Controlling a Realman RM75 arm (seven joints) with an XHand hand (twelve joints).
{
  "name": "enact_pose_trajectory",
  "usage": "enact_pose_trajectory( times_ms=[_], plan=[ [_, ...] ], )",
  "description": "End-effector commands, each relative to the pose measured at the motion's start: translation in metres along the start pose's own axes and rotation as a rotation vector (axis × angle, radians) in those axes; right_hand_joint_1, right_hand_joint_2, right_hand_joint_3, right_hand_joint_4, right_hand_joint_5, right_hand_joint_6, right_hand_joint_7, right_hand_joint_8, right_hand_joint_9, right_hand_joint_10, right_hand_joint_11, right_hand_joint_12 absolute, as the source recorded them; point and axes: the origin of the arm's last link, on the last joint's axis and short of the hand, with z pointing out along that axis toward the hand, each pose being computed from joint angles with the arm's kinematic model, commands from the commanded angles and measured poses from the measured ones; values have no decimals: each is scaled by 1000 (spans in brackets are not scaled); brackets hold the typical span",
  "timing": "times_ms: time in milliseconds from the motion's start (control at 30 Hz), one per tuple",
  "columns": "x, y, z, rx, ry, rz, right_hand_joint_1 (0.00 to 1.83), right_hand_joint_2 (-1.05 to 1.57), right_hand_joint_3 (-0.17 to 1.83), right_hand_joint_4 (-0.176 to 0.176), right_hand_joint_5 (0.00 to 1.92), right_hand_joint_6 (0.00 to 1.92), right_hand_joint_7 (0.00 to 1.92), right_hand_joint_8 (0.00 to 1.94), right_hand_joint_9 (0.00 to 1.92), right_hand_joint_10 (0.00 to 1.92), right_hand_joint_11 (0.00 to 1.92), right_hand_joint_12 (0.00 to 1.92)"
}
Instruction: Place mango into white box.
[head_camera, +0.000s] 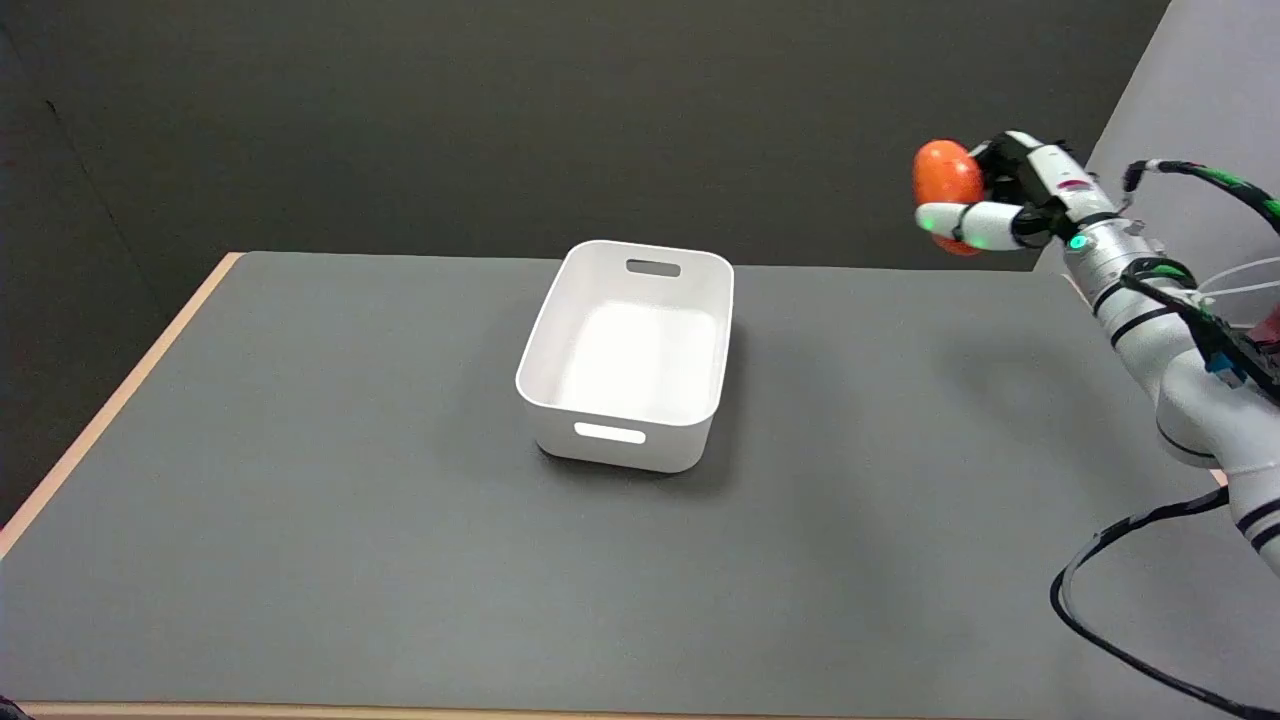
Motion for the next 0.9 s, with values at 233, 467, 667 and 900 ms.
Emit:
enact_pose_trajectory(
  times_ms=[233,467,667,900],
  plan=[
    [-86,-120,-65,405,-416,133,1190,1094,350,-148,605,1440,852,1484,859,1840,217,1921],
    [-132,-165,-73,530,-468,59,1201,1063,383,-153,630,1414,877,1452,888,1830,326,1921],
    [-167,-206,-63,620,-472,-37,1218,984,497,-161,670,1388,921,1404,916,1837,417,1921],
    [-199,-250,-54,712,-478,-155,1223,942,562,-161,684,1400,948,1375,930,1821,609,1921]
  ],
)
